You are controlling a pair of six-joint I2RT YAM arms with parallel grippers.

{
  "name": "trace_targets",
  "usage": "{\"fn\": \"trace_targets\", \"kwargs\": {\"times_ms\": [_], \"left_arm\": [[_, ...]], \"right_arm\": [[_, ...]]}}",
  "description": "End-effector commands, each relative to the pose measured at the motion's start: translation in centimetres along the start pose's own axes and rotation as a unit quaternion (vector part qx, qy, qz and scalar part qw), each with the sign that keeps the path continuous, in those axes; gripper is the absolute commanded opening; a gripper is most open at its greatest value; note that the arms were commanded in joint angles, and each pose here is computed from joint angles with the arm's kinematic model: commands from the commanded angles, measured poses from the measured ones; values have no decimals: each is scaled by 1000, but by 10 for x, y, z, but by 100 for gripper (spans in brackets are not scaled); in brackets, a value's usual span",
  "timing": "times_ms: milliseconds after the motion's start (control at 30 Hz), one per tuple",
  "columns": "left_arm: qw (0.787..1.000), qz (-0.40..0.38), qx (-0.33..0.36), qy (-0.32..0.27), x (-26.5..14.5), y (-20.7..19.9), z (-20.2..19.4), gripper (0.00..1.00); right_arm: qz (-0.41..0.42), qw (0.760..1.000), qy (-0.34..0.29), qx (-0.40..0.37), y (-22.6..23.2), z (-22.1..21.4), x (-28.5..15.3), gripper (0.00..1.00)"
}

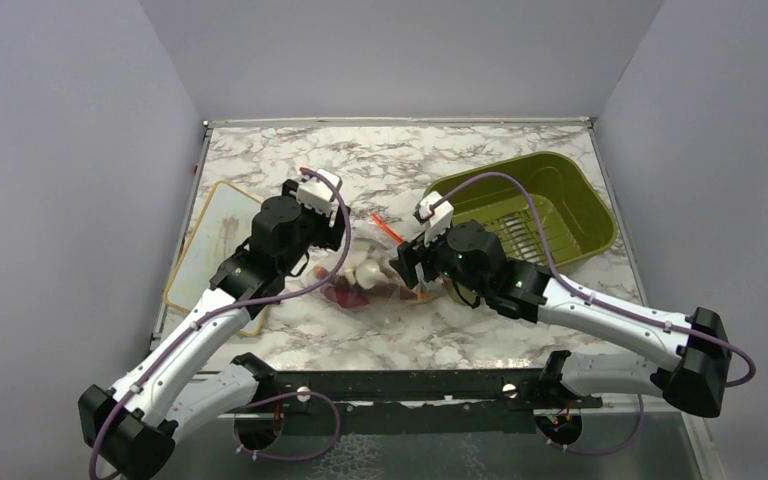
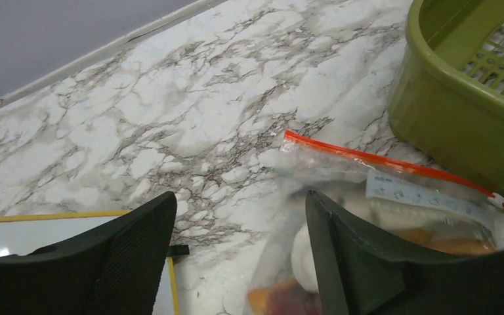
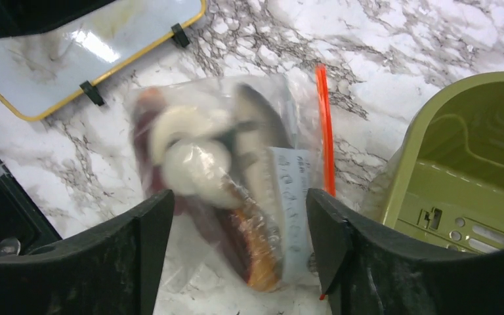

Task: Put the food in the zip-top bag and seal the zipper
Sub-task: Place the zipper food storage bag at the center of the board, then reset both arms

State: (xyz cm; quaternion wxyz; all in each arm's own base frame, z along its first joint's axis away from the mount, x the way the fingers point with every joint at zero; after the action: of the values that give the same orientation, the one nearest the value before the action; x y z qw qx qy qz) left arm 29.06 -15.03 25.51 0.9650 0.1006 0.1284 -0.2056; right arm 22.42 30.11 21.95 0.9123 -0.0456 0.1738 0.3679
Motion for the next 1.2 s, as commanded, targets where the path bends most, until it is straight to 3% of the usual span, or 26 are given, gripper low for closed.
{"fn": "trace_targets", "kwargs": {"times_ms": [0,33,133,167,567,867,1167], "left_arm": [[998,-10,-61,-21,-22,-2,17,78],[997,-7,-75,-28,-27,-1,21,80],[994,-6,-101,-47,-40,1,32,98],[993,-3,-109,-50,-44,2,35,99],[974,-37,-206,-85,-95,-2,71,99],[966,-50,-231,-107,-114,-4,68,99],[960,-66,-251,-109,-121,-10,60,99]], "right_arm": [[-3,999,-36,27,-1,30,-18,86],[1,999,-42,33,0,34,-20,94],[20,996,-66,53,6,50,-32,96],[23,995,-76,63,6,56,-36,97],[-40,975,-72,204,-15,81,-89,100],[-28,965,-115,235,-21,90,-119,100],[-31,959,-114,257,-22,84,-121,100]]}}
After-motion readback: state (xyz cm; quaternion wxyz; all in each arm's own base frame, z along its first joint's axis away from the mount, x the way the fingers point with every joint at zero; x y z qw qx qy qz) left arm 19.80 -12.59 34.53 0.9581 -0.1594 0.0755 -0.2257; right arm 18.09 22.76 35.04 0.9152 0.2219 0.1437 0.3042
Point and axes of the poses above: each gripper's point midway between its finger pads, its own x axis out along the fingers, its own y axis along the line the jaws close on, z = x × y, the point moved 1 cm from there along -x, back along the fingers
